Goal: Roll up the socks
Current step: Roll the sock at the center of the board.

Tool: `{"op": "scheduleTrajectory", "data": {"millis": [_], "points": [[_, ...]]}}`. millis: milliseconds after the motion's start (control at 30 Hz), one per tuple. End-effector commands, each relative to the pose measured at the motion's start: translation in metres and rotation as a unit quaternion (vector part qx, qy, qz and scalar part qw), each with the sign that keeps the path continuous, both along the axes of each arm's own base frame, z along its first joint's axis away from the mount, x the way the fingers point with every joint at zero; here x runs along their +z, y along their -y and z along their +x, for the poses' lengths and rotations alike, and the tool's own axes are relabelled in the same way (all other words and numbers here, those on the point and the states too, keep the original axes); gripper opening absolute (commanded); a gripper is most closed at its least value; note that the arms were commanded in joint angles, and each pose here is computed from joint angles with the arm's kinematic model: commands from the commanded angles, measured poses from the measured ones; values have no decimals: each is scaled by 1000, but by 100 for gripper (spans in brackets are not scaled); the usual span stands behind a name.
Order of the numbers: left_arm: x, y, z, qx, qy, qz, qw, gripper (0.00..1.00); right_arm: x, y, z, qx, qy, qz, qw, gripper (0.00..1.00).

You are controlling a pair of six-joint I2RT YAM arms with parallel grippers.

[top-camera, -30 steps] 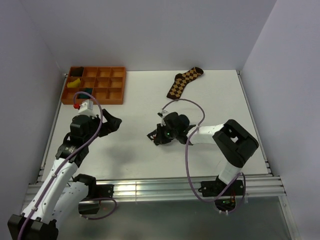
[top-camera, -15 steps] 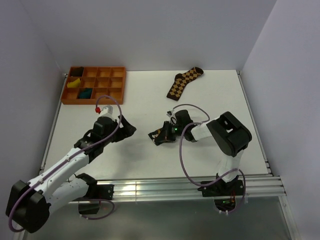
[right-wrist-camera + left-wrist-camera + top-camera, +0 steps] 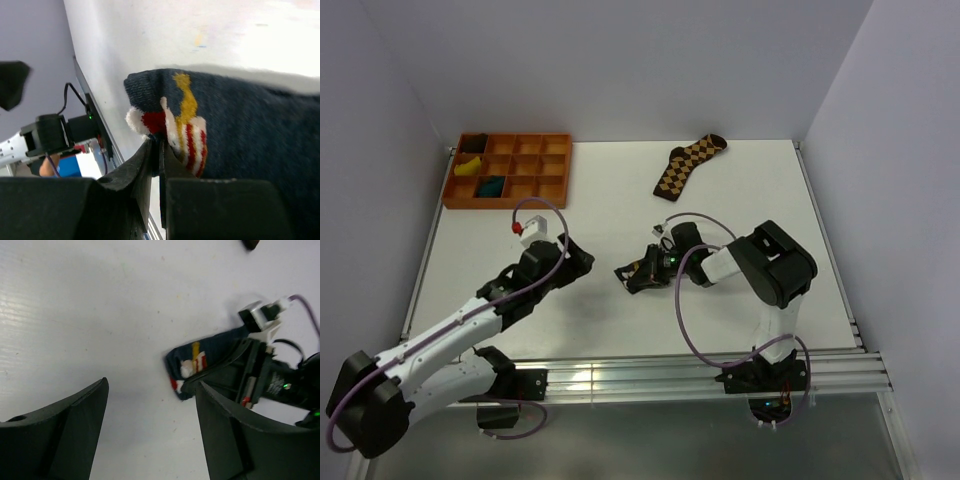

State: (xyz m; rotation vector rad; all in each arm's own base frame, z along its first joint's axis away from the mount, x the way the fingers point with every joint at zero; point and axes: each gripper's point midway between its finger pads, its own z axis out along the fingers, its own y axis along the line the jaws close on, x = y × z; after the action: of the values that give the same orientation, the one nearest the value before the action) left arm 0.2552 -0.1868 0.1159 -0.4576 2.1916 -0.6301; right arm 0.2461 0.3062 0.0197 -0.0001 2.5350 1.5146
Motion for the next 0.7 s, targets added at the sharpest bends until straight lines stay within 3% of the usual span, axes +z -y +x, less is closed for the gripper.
{"op": "scheduleTrajectory", "data": {"millis": [0, 233, 433, 667], "points": [[24, -17, 2, 51, 39, -25, 998, 75, -5, -16, -7, 30, 12, -10, 999, 0], [4, -18, -18, 55, 2, -61, 997, 73, -1, -51, -28, 53, -1, 25, 998, 0], [-19, -3, -24, 44, -31, -97, 994, 67, -13, -45, -34, 17, -14, 13, 1000, 0], [-29, 19, -16, 29, -42, -73, 996, 62, -22, -36, -38, -13, -27, 12, 999, 0]]}}
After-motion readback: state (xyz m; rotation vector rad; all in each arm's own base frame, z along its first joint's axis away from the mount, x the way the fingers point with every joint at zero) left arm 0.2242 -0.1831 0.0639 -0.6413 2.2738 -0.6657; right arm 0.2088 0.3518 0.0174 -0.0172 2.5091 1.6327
